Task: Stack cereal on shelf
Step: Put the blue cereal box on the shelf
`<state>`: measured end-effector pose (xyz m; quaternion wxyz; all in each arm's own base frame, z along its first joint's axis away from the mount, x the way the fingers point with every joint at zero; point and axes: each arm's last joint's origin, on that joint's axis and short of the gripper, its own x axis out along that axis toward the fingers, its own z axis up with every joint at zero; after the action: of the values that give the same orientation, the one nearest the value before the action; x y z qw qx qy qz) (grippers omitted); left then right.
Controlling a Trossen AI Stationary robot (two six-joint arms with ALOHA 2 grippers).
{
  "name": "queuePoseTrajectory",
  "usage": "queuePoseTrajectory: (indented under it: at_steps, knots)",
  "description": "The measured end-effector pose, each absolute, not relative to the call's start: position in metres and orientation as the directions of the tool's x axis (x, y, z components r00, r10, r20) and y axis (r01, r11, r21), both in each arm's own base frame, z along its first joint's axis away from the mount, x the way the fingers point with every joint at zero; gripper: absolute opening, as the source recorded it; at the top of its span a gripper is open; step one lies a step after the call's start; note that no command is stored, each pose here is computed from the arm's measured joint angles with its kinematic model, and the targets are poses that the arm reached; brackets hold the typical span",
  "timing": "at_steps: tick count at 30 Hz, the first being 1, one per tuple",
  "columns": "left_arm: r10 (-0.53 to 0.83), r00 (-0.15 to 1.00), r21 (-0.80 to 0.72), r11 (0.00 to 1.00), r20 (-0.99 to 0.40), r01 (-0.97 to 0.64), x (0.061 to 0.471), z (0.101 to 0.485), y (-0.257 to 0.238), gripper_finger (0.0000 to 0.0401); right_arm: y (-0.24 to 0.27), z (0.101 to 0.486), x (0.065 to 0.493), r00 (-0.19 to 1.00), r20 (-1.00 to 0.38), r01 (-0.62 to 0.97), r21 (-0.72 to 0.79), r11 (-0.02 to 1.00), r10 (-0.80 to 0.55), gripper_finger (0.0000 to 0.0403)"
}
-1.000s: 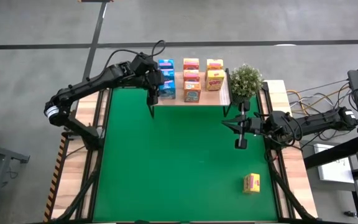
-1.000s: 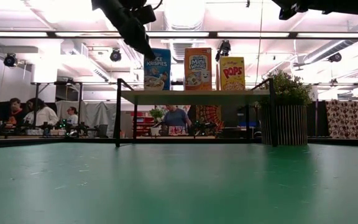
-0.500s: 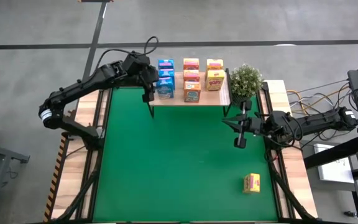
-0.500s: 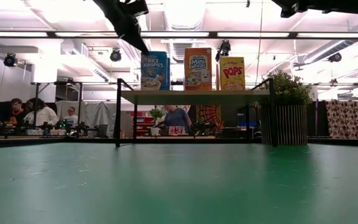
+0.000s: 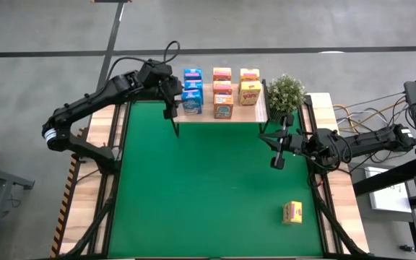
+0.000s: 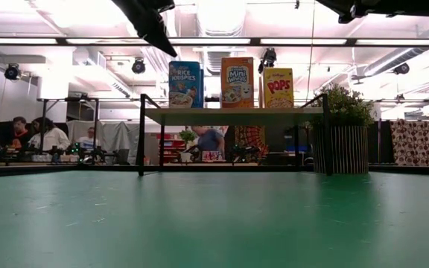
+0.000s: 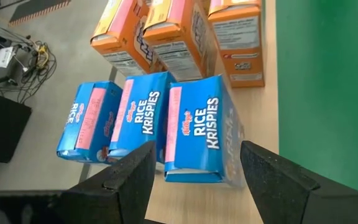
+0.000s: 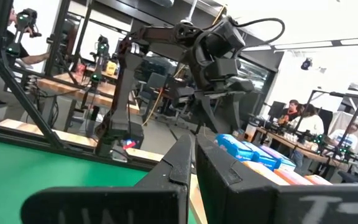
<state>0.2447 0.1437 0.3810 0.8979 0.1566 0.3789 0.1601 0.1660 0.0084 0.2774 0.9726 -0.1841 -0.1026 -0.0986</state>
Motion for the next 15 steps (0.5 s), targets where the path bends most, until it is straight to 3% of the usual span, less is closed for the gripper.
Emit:
queuePoseTrajectory:
  at_steps: [15]
  knots:
    - [0.397,0.712,0.406,0.898,-0.579,-0.171,0.2483,0.3892,0.1330,0.0209,0.0085,0.2774,0.1660,0.960,0.236,0.228,-0.335,0.914,-0.153,0.0012]
